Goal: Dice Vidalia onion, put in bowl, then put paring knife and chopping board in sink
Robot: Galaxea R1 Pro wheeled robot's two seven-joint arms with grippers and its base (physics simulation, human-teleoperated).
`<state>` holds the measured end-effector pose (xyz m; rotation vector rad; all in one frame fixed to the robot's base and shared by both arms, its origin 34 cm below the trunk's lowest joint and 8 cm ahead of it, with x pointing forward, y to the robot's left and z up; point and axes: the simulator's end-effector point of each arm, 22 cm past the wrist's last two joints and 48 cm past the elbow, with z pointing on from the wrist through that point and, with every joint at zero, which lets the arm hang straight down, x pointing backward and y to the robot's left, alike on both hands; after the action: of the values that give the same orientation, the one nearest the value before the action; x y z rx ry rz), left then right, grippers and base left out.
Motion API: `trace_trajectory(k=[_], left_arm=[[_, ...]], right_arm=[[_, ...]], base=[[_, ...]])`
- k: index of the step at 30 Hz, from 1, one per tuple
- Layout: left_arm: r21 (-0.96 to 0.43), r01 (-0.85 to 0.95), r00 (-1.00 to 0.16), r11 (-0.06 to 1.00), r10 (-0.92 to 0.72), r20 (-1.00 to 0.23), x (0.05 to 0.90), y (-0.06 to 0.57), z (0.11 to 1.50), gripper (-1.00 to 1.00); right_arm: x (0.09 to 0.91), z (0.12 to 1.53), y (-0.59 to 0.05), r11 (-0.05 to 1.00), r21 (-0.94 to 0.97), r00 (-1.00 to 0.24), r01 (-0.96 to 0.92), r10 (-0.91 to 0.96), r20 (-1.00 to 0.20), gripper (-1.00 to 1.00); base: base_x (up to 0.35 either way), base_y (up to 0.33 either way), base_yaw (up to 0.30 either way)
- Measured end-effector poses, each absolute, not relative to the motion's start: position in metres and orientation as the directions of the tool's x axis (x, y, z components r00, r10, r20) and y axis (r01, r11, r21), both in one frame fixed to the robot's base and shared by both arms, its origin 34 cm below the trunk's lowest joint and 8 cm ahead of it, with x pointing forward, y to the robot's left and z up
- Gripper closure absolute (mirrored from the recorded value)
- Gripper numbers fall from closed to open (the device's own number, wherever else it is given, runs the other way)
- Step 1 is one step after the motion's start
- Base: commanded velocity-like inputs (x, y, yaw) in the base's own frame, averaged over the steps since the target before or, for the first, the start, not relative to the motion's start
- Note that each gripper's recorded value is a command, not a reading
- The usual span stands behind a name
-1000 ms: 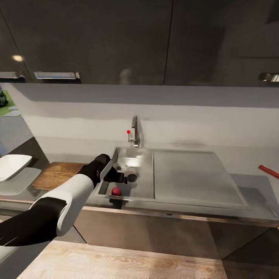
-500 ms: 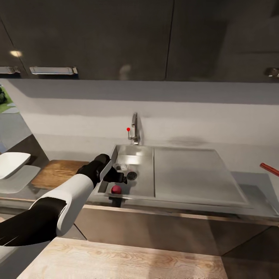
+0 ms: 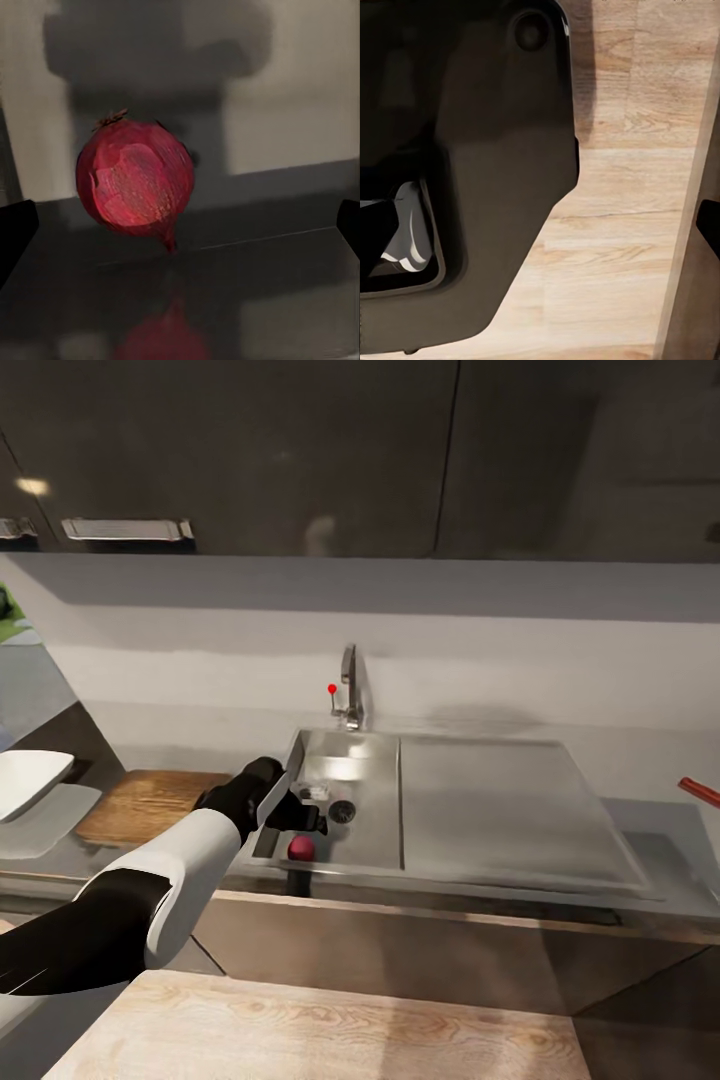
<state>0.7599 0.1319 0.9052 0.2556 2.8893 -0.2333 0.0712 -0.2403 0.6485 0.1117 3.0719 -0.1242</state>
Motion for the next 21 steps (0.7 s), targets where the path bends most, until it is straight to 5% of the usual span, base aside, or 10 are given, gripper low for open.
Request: trace_trajectory(k=[21], left_arm=[[-0.144, 0.187, -0.966, 0.972, 0.155, -0.208, 0.756, 0.131, 0.883, -1.00]], right_arm=[[0.058, 0.650, -0.240, 0.994, -0.078, -0.997, 0.071, 0.069, -0.032, -1.00]], base=[[0.051, 0.022, 0.000]])
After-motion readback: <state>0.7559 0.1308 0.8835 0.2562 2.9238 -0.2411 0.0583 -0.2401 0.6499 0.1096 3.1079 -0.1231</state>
